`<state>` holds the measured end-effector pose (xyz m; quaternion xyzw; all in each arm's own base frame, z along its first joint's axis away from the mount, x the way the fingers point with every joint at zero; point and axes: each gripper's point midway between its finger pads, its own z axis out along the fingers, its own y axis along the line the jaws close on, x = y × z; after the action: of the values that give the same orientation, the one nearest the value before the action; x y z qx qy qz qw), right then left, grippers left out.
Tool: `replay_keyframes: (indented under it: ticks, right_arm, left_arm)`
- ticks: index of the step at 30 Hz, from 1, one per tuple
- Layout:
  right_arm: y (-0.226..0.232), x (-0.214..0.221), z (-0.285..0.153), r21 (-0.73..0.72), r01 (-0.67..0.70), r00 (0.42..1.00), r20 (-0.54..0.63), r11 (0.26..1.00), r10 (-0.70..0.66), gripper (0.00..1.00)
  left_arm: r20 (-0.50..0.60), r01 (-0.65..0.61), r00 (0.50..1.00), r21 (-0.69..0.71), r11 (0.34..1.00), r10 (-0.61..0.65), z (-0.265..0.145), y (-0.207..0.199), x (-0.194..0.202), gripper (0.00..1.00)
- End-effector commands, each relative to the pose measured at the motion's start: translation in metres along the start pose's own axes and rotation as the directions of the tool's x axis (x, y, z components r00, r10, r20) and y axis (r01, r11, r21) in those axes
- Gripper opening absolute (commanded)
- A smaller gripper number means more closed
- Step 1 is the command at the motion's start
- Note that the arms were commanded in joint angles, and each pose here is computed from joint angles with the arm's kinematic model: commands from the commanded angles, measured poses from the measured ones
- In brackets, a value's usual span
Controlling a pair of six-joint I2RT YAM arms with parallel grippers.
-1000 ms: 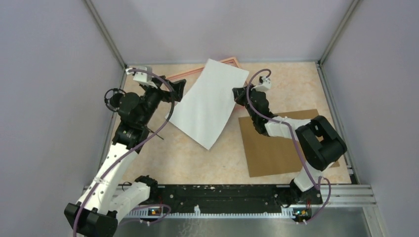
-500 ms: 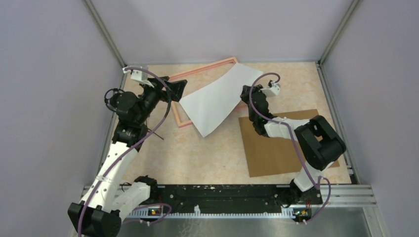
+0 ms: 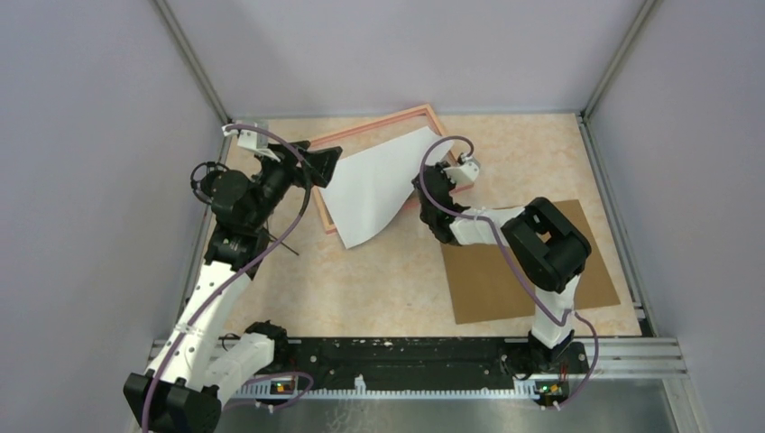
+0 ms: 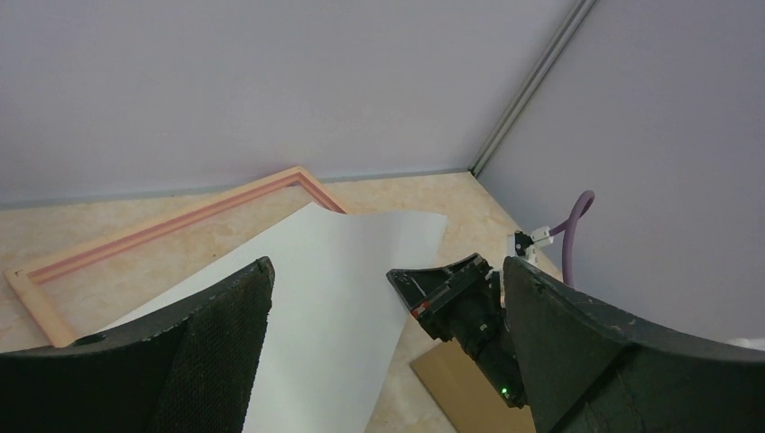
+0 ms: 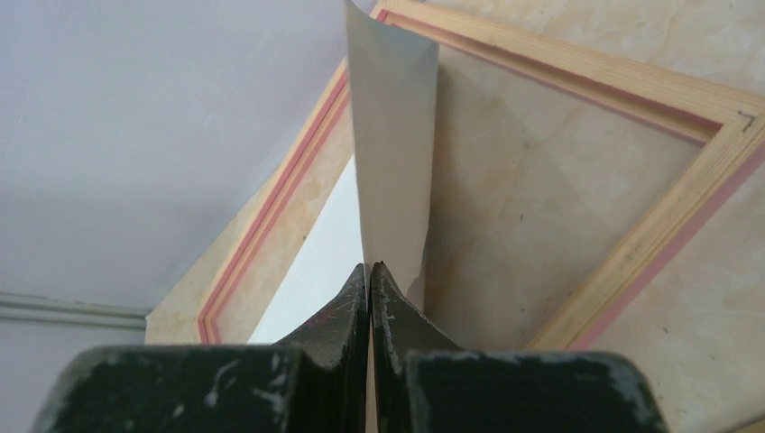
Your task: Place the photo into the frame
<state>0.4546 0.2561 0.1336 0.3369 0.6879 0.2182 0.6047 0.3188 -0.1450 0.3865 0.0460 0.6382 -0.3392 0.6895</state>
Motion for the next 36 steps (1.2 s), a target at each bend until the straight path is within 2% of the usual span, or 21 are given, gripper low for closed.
replay_keyframes:
  ticks: [1, 14, 24, 29, 32, 36]
  right_arm:
    - [0.021, -0.024, 0.013, 0.022, -0.070, 0.993, 0.099, 0.997, 0.068, 0.00]
    - [0.029, -0.031, 0.030, 0.066, -0.102, 0.974, 0.212, 0.993, 0.085, 0.00]
    - [0.059, 0.013, 0.037, -0.022, -0.089, 0.988, 0.125, 0.996, 0.091, 0.01]
    - [0.055, 0.016, 0.035, -0.019, -0.082, 0.991, 0.108, 0.996, 0.083, 0.18]
    - [0.059, 0.022, 0.031, -0.079, -0.064, 0.995, 0.074, 0.995, 0.070, 0.30]
    - [0.052, 0.030, 0.022, -0.105, -0.039, 0.999, 0.020, 0.994, 0.041, 0.50]
  left_arm:
    - [0.059, -0.013, 0.998, 0.032, 0.999, 0.011, -0.004, -0.009, -0.016, 0.99]
    - [0.052, -0.012, 0.999, 0.026, 1.000, 0.010, -0.002, -0.007, -0.012, 0.99]
    - [0.043, -0.014, 0.999, 0.019, 1.000, 0.013, 0.000, -0.005, -0.009, 0.99]
    - [0.042, -0.010, 0.999, 0.027, 1.000, 0.008, 0.000, -0.006, -0.009, 0.99]
    - [0.043, -0.012, 0.999, 0.027, 1.000, 0.011, 0.000, -0.006, -0.009, 0.99]
    - [0.043, -0.014, 0.999, 0.024, 1.000, 0.013, -0.001, -0.005, -0.009, 0.99]
